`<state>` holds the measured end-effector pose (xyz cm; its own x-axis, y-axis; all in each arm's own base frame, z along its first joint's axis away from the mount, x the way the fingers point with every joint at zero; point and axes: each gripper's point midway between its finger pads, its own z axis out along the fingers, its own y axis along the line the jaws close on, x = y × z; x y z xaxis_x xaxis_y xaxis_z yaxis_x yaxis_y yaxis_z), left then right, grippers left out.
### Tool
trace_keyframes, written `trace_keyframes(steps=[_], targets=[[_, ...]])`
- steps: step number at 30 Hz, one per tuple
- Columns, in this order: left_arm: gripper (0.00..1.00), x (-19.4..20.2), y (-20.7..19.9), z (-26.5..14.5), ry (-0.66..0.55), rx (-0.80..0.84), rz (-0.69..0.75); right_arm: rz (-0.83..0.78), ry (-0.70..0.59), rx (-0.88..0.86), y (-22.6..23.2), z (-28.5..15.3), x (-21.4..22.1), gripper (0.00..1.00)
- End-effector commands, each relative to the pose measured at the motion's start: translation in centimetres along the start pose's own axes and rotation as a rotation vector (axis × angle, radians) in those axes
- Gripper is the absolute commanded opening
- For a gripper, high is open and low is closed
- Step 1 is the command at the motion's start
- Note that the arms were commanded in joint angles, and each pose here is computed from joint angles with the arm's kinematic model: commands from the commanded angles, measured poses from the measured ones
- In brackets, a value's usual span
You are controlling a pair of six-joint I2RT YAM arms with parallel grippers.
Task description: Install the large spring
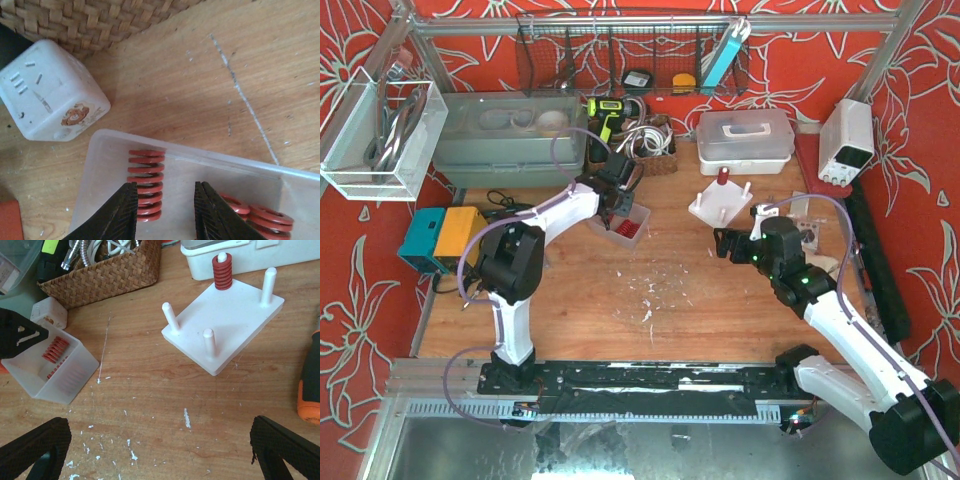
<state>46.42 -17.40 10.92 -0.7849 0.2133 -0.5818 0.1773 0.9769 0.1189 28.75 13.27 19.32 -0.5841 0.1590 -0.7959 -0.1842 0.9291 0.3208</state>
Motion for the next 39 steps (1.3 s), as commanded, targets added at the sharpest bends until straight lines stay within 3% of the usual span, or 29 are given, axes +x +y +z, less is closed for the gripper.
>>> trace_keyframes(steps=[1, 30, 39], targets=[[0.36, 1.9, 1.3, 0.8, 0.094, -0.04, 0.024, 0.006, -0.019, 0.018, -0.3, 0.0, 0.0, 0.98], [0.41, 6.7, 1.2, 6.4, 0.22, -0.017, 0.006, -0.001, -0.001, 0.029, -0.4, 0.7, 0.4, 0.98], [0.28, 6.6, 0.8, 6.6, 0.216, 0.006, 0.009, -0.001, 0.0, 0.034, -0.5, 0.8, 0.5, 0.98]])
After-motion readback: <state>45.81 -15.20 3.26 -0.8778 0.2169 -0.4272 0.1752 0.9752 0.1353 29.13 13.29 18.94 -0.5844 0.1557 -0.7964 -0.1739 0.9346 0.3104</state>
